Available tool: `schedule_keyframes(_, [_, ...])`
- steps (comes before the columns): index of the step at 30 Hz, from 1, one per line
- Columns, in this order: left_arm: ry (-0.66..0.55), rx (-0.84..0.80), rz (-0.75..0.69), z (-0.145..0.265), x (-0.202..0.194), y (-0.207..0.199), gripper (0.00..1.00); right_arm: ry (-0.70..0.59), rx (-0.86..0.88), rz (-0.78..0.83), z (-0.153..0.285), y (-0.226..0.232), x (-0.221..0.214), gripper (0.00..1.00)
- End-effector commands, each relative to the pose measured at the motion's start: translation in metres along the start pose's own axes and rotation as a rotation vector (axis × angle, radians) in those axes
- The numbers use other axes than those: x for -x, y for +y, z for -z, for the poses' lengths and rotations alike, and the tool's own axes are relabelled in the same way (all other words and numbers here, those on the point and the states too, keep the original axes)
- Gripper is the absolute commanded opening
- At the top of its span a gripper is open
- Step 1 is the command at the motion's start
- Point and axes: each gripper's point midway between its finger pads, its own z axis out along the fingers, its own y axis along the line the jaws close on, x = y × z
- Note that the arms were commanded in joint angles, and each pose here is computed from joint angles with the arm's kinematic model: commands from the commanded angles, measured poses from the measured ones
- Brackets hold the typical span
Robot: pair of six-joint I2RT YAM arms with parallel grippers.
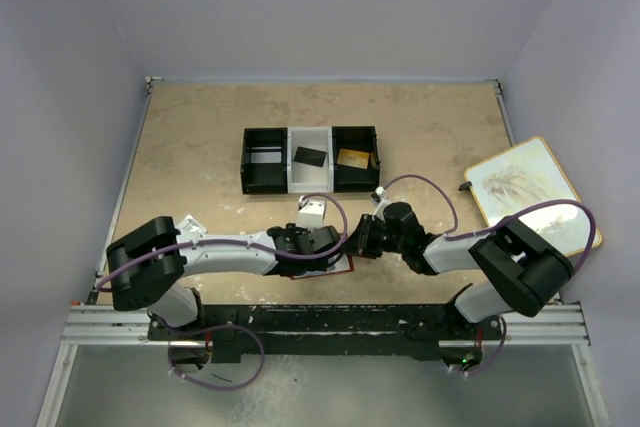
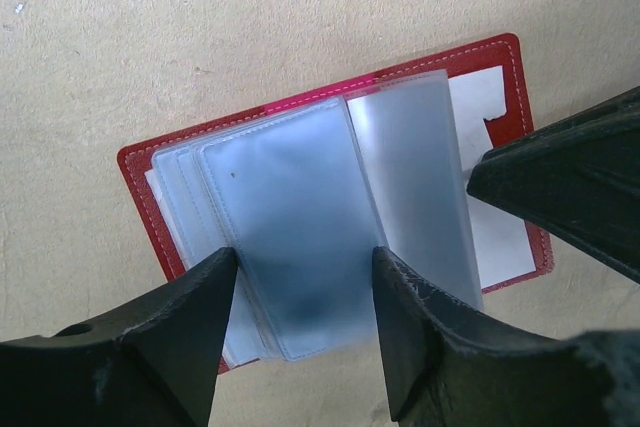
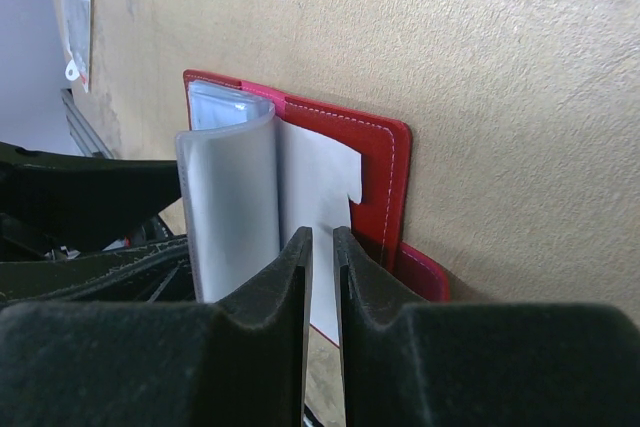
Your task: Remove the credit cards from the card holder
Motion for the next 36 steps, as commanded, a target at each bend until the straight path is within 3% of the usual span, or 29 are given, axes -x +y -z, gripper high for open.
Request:
schedule_keyframes(1, [-0.065,-0.124,0.043,0.019,0.026,-0.034,0.53,0.036,-0.104,-0.001,0.003,-0.026,-0.014,0.19])
schedule_keyframes(11, [-0.068,-0.11,-0.036,0.033,0.032,-0.044,0.54,0.034,-0.106,-0.008,0.002,-0.026,-0.013,0.18])
schedule_keyframes(20, [-0.097,-0.149,-0.015,0.039,0.04,-0.055,0.54,0.014,-0.106,-0.001,0.006,-0.022,-0.008,0.2])
schedule_keyframes(29, [-0.11,-0.093,0.002,0.035,0.035,-0.037,0.54,-0.078,-0.148,0.048,0.031,-0.004,0.018,0.33])
schedule_keyframes(36, [-0.198,-0.087,0.126,0.046,0.045,-0.012,0.58,-0.175,-0.059,0.116,0.065,0.038,0.04,0.41])
